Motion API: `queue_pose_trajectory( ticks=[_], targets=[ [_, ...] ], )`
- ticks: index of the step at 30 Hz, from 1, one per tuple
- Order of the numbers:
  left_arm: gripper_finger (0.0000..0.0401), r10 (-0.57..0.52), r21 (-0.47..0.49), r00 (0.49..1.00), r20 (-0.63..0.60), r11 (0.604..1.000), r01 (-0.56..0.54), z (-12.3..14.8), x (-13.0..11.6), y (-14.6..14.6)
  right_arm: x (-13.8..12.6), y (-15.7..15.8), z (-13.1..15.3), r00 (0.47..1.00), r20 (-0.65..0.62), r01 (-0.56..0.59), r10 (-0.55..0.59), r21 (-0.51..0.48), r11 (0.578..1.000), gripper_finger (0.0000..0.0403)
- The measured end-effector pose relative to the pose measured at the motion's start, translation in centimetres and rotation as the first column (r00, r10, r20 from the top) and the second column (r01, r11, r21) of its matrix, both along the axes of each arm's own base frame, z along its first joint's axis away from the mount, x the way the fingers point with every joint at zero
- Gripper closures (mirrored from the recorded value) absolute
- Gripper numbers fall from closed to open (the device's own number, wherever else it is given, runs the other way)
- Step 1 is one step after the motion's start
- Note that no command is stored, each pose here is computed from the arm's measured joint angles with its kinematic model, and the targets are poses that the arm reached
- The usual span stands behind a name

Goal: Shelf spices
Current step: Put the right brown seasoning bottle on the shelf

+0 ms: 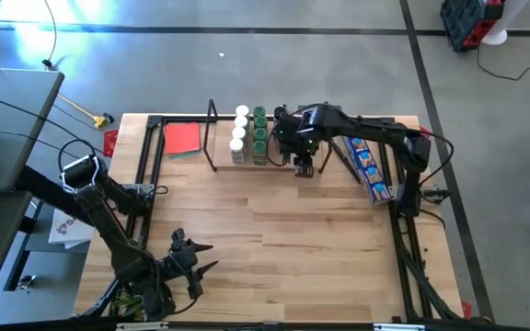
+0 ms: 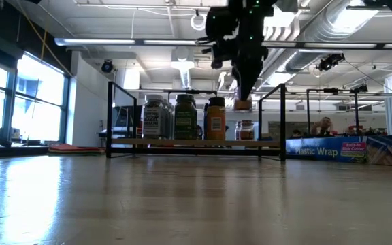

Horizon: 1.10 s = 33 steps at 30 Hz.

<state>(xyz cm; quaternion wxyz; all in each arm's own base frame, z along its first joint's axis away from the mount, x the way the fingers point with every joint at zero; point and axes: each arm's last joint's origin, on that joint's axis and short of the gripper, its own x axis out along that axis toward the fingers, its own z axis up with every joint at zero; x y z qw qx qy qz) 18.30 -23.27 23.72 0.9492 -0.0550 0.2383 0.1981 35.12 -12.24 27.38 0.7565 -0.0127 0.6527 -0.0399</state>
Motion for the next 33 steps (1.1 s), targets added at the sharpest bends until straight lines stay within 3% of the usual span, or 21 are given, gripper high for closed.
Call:
queue_pose_trajectory(
  ticks=[12, 25, 33],
  targets=[
    [0.0200, -0.005, -0.026, 1.000, -0.006, 1.000, 0.005, 0.8, -0.1, 0.5, -0.3, -4.1, -2.2, 0.998, -0.038, 0.056, -0.056, 0.003, 0.998, 0.0236],
    [0.0200, -0.013, -0.040, 1.000, -0.023, 0.999, 0.012, 0.8, -0.1, 0.5, -1.3, -4.7, -5.4, 0.992, -0.095, 0.086, -0.084, 0.026, 0.996, 0.0234],
    [0.0200, -0.013, -0.040, 1.000, -0.023, 0.999, 0.012, 0.8, -0.1, 0.5, -1.4, -4.9, -6.0, 0.992, -0.085, 0.090, -0.088, 0.021, 0.996, 0.0233]
  ],
)
